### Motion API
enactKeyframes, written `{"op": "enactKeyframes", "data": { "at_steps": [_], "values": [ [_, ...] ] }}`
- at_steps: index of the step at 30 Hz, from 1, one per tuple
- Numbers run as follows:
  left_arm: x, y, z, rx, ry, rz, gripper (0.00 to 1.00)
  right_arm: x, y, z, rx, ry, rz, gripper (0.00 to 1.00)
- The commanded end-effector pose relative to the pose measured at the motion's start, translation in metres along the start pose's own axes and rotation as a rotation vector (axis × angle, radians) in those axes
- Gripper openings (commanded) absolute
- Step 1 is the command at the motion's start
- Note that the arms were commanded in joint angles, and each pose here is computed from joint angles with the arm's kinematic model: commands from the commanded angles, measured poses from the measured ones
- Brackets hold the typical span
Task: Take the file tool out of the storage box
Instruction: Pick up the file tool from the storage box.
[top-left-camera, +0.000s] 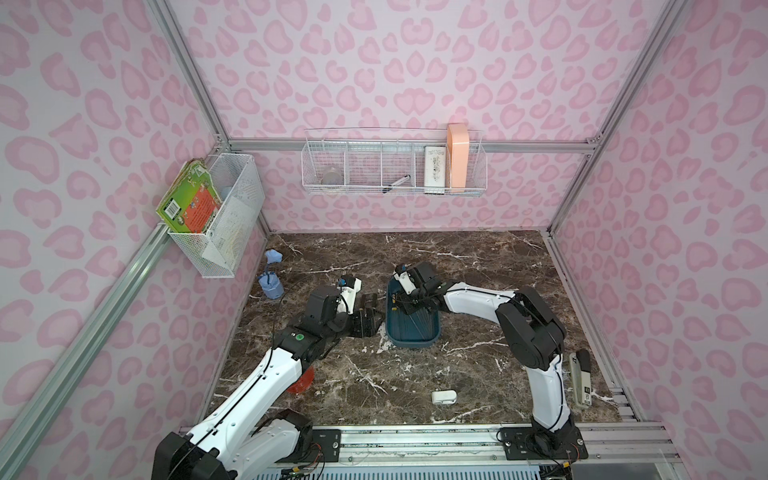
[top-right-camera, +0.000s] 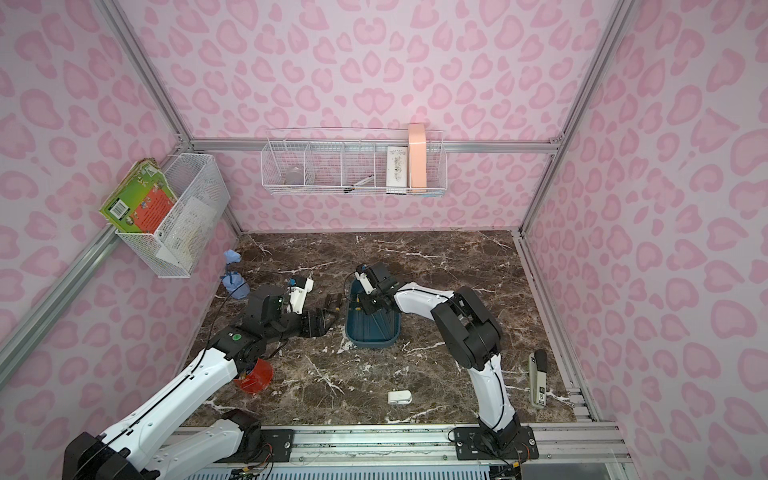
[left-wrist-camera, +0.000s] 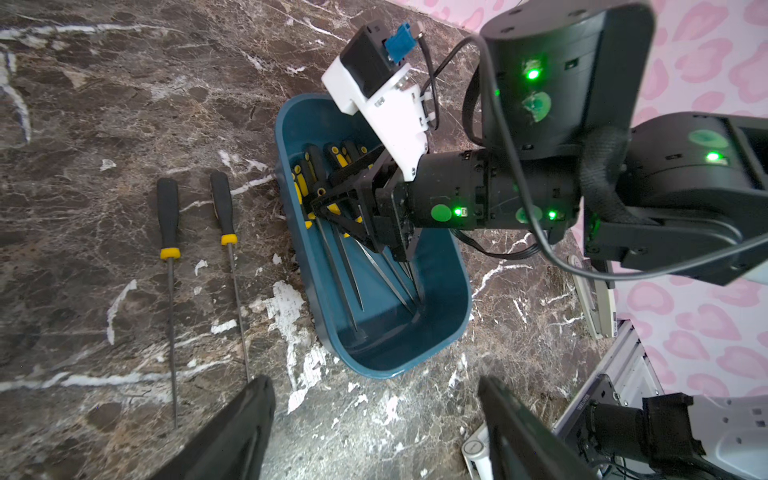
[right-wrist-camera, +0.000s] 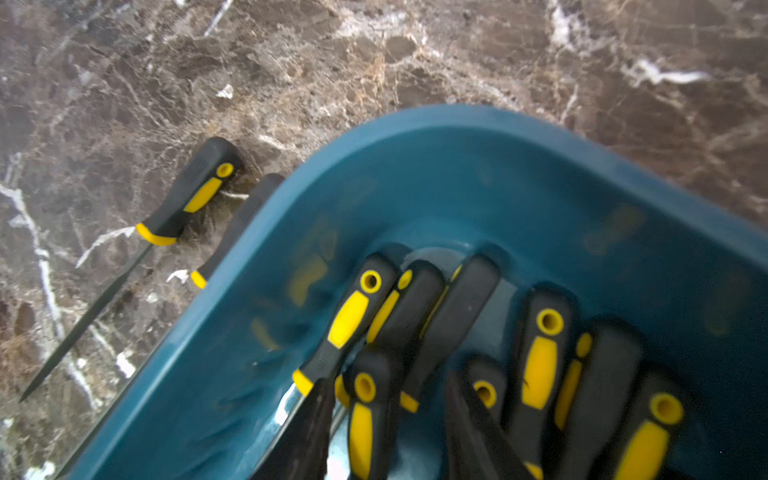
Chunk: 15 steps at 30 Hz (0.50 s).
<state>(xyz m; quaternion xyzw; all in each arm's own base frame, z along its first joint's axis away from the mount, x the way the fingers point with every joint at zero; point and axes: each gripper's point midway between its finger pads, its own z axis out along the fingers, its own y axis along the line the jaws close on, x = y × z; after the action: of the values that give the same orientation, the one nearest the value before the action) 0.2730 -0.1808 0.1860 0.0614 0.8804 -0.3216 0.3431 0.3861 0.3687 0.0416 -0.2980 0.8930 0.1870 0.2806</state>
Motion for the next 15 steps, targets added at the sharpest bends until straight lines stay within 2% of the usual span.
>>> {"op": "enactKeyframes", "data": {
  "at_steps": [1,10,15],
  "values": [
    [0.0,0.001,-0.001,-0.003,-0.005,-0.007,0.81,0.004,-0.001,0.001,0.012,0.021,-0.004,0.37],
    [0.002,0.001,0.001,0.002,-0.002,-0.012,0.81,-0.007,0.006,-0.005,0.015,-0.015,-0.009,0.11],
    [0.004,-0.001,0.003,0.023,0.004,-0.017,0.81,-0.019,0.007,-0.017,0.022,-0.056,-0.01,0.06]
  ]
}}
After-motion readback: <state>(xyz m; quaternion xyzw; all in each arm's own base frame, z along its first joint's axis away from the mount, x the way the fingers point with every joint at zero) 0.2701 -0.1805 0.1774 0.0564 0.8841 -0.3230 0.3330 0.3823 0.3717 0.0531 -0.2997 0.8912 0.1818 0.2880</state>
